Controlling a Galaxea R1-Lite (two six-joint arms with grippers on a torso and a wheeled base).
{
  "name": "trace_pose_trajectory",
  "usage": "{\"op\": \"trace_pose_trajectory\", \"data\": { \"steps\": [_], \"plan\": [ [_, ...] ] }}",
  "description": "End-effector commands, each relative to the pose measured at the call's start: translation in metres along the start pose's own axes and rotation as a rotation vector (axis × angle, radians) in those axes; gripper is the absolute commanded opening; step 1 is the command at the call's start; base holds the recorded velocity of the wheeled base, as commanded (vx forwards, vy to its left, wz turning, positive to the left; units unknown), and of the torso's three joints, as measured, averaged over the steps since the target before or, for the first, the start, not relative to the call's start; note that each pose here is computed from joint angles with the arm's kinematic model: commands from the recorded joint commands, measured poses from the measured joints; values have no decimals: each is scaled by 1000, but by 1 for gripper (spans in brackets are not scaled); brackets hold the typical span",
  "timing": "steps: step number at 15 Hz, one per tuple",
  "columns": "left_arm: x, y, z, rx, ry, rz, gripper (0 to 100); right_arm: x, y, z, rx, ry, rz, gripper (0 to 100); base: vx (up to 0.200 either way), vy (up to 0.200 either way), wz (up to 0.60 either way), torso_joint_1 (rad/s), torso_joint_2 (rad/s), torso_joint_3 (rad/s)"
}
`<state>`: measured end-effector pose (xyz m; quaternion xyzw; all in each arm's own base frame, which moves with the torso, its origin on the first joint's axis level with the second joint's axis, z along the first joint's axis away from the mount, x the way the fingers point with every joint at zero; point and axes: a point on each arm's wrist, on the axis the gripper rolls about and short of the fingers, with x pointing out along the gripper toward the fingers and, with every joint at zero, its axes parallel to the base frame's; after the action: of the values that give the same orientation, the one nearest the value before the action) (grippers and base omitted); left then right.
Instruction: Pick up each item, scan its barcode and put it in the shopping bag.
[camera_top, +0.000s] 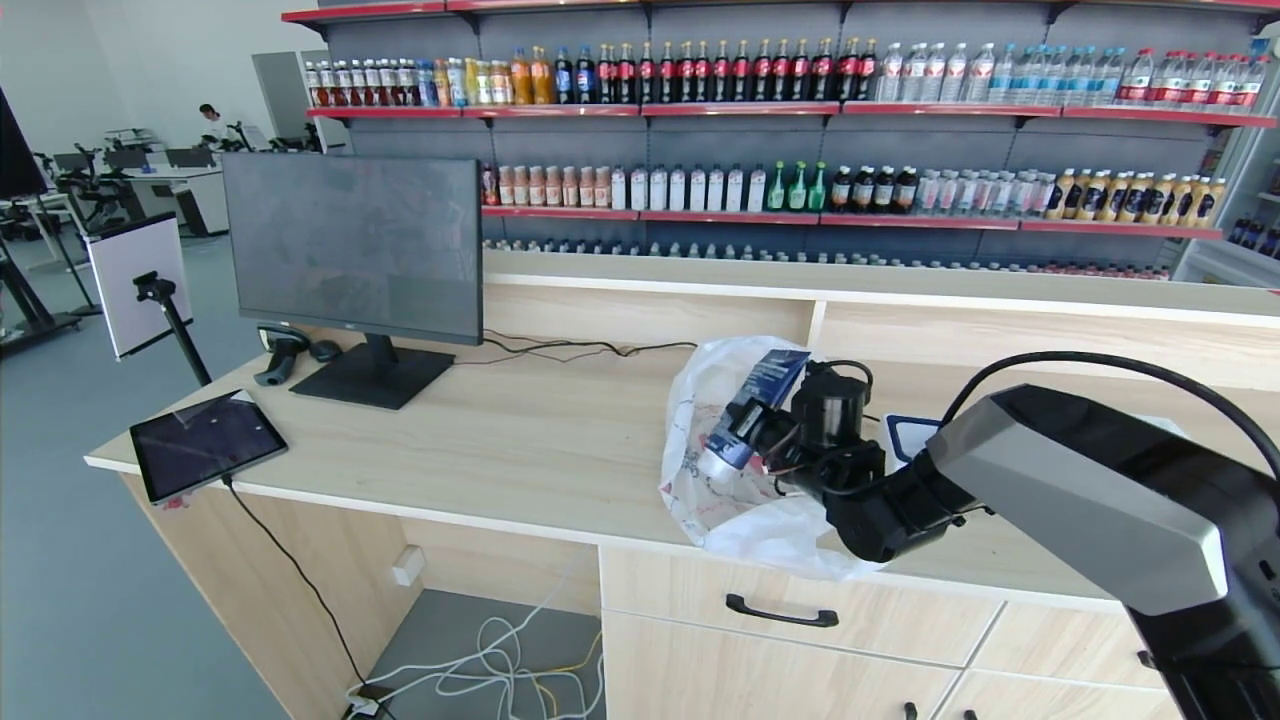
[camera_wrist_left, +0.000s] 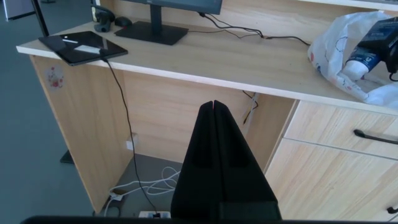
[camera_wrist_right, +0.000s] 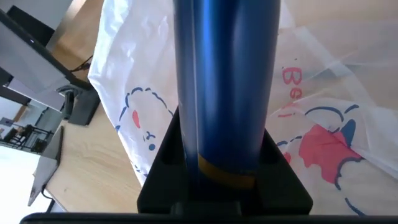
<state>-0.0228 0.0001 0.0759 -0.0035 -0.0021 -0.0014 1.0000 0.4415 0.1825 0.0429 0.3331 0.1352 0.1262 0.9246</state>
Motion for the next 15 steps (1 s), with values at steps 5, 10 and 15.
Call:
{"op": "trace_pose_trajectory", "data": {
  "steps": [5,10,15],
  "plan": [
    [0,0,0,1,1,0,0,-11,32,29,119,3,11,0,0,0,0,0,0,0],
    [0,0,0,-1,1,0,0,-18,28,-4,173,51,-66,0,0,0,0,0,0,0],
    [0,0,0,-1,1,0,0,-12,21,-13,186,53,-91,0,0,0,0,0,0,0]
  ]
}}
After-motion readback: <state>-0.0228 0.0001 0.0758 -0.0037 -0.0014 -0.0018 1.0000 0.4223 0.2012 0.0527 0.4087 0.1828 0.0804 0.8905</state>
